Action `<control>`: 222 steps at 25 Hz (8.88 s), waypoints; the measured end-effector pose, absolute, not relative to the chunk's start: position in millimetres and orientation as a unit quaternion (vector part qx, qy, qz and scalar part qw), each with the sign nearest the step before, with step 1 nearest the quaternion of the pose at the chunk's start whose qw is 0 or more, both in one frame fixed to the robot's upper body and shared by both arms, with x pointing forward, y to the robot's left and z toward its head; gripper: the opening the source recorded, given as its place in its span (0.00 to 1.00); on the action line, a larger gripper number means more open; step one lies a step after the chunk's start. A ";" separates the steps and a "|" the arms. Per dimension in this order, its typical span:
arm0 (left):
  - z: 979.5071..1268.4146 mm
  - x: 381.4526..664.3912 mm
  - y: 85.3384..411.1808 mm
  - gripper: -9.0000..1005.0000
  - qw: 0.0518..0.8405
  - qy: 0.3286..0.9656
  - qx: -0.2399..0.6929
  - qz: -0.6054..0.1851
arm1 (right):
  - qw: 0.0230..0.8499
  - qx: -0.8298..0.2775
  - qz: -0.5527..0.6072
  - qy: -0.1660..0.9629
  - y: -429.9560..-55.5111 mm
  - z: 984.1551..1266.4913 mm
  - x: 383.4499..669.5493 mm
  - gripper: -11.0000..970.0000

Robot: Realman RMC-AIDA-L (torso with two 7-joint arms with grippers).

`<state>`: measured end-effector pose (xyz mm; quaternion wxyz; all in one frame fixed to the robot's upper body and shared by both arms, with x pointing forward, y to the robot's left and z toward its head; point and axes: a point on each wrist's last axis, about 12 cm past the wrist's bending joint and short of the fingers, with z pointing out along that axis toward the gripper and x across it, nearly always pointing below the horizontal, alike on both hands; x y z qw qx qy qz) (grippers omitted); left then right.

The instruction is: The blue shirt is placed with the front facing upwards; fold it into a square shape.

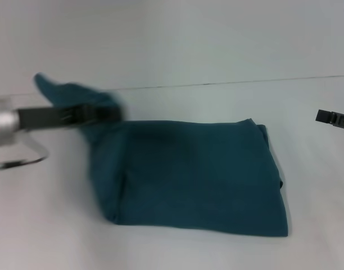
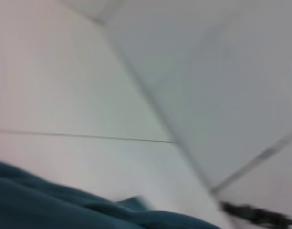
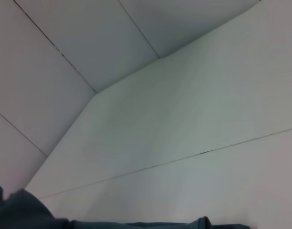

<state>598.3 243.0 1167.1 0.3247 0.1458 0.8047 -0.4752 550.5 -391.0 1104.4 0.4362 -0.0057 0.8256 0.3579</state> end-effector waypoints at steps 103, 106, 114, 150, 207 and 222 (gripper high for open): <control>1068.2 544.5 224.3 0.90 0.394 0.769 0.201 -0.461 | 0.367 -0.539 0.245 0.718 -229.3 1106.8 574.3 0.94; 1068.3 545.5 224.3 0.90 0.395 0.770 0.200 -0.459 | 0.362 -0.548 0.248 0.712 -222.5 1106.0 573.6 0.94; 1068.8 547.9 226.3 0.90 0.399 0.773 0.197 -0.452 | 0.358 -0.554 0.251 0.708 -212.7 1102.8 573.5 0.94; 1070.5 540.7 246.4 0.90 0.401 0.775 0.215 -0.438 | 0.350 -0.552 0.244 0.716 -209.4 1099.8 576.2 0.94; 1072.3 544.0 250.2 0.90 0.413 0.775 0.204 -0.433 | 0.336 -0.586 0.210 0.707 -191.1 1090.1 578.2 0.28; 1073.6 544.4 250.0 0.90 0.415 0.772 0.204 -0.436 | 0.384 -0.533 0.215 0.723 -206.5 1100.6 586.7 0.09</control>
